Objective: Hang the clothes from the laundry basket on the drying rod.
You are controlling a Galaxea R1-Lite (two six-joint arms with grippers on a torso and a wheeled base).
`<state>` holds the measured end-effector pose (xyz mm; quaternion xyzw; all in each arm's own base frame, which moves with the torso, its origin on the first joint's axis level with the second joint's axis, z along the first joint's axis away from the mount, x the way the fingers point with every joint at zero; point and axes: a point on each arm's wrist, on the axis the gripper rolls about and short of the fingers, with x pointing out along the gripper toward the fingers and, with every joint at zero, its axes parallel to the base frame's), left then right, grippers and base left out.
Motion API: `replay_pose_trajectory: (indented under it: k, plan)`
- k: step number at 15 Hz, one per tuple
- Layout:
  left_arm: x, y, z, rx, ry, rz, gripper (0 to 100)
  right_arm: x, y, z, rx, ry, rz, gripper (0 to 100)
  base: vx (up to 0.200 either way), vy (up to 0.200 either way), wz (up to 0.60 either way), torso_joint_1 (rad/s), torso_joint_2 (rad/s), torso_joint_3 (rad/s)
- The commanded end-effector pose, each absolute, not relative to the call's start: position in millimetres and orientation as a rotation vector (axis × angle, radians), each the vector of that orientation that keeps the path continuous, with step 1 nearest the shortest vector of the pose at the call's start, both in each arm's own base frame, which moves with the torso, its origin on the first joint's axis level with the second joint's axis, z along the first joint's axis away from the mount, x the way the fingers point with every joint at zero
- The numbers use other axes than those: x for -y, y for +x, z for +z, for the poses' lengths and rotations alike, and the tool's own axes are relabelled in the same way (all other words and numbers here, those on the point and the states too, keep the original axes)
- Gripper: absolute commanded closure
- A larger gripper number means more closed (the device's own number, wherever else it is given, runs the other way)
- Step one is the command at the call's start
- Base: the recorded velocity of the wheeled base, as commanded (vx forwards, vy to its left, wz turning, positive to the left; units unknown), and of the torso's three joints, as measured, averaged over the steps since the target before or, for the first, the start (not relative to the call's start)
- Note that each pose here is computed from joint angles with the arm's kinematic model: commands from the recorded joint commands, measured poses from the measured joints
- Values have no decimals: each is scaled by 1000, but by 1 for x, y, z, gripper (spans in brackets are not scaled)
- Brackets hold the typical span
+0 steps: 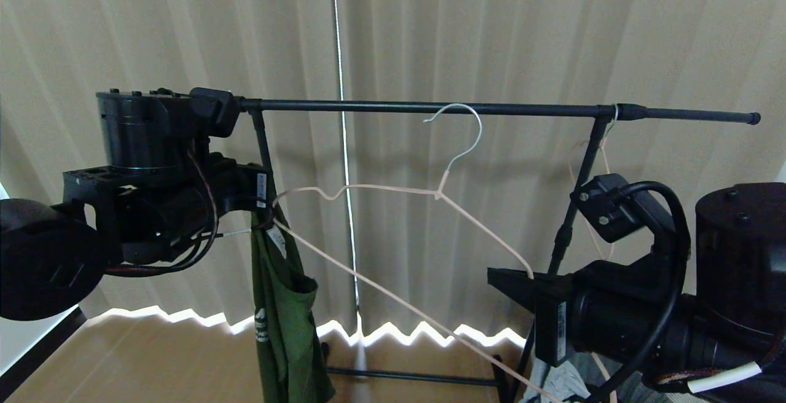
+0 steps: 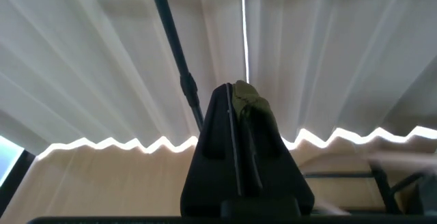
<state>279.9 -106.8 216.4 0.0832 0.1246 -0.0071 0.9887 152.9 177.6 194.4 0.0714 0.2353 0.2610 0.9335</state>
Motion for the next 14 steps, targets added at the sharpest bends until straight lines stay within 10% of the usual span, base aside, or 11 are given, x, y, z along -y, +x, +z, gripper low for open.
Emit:
replay_pose_trajectory:
  k: [1,14]
  plan:
    - [108,282,216,-251,170,-8,100,-178,150,196,-476,149,544,100,0,0,0,0,0,0]
    - [112,277,211,-268,198,28,100,-201,182,187,-489,126,450,100,0,0,0,0,0,0]
